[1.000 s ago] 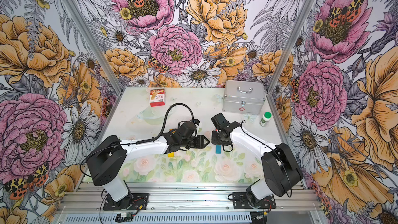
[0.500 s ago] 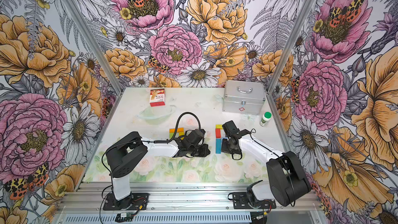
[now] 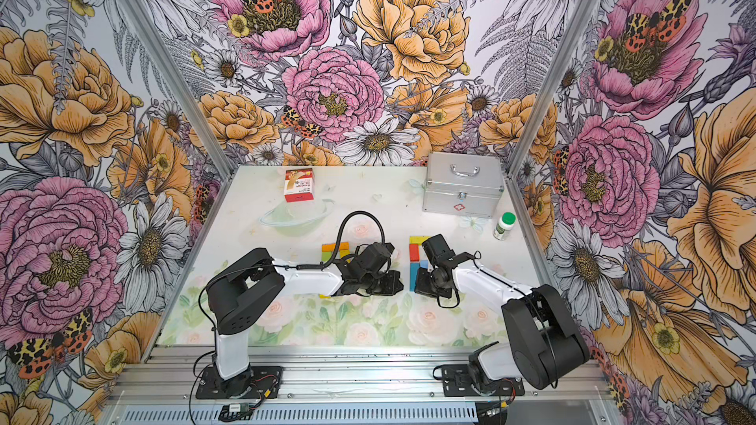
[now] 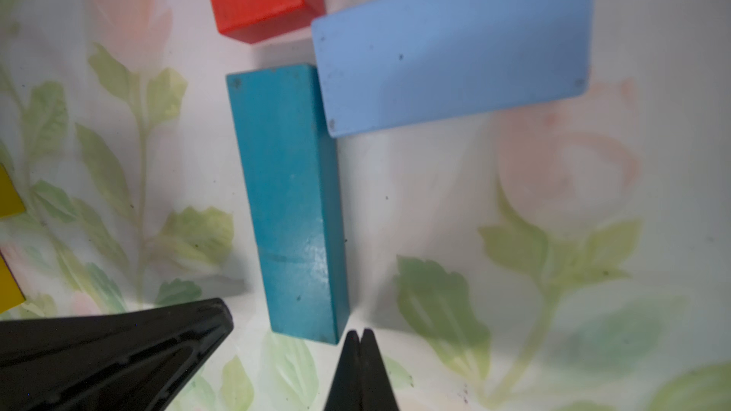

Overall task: Assemble the letter p with building blocks
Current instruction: Assemble the building block at the center of the board.

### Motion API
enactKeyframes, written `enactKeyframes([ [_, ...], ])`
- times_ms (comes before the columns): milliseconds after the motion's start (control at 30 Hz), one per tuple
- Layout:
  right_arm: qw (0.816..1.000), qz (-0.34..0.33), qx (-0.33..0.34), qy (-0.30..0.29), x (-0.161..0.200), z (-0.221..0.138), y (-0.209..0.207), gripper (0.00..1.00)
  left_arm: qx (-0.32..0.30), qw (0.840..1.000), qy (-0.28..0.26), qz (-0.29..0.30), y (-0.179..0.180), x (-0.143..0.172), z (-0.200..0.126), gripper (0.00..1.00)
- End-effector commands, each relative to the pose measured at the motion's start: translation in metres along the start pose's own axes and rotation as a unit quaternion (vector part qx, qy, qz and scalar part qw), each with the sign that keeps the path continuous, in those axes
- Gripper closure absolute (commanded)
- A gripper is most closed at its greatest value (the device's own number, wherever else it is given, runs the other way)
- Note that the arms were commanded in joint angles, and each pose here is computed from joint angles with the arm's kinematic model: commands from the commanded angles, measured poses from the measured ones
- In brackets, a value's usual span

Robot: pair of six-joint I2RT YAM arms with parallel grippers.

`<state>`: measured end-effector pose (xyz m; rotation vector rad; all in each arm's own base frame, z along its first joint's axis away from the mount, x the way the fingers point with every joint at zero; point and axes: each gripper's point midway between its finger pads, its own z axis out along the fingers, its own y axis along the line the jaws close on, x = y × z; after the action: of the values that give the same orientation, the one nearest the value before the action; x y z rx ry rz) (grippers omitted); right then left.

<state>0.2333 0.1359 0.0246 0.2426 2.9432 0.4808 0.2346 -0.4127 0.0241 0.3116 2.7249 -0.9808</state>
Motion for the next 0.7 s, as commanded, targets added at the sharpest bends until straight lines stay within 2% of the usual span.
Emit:
enactKeyframes([
  [0, 1.0, 0.003, -0.016, 0.001, -0.002, 0.007, 0.005, 1.0, 0.017, 1.0, 0.002, 0.002, -0.008, -0.006, 0.005, 1.0],
  [667, 0.999, 0.018, -0.041, 0.011, 0.012, 0.002, 0.008, 1.0, 0.021, 1.0, 0.019, 0.005, -0.01, -0.003, 0.013, 1.0],
])
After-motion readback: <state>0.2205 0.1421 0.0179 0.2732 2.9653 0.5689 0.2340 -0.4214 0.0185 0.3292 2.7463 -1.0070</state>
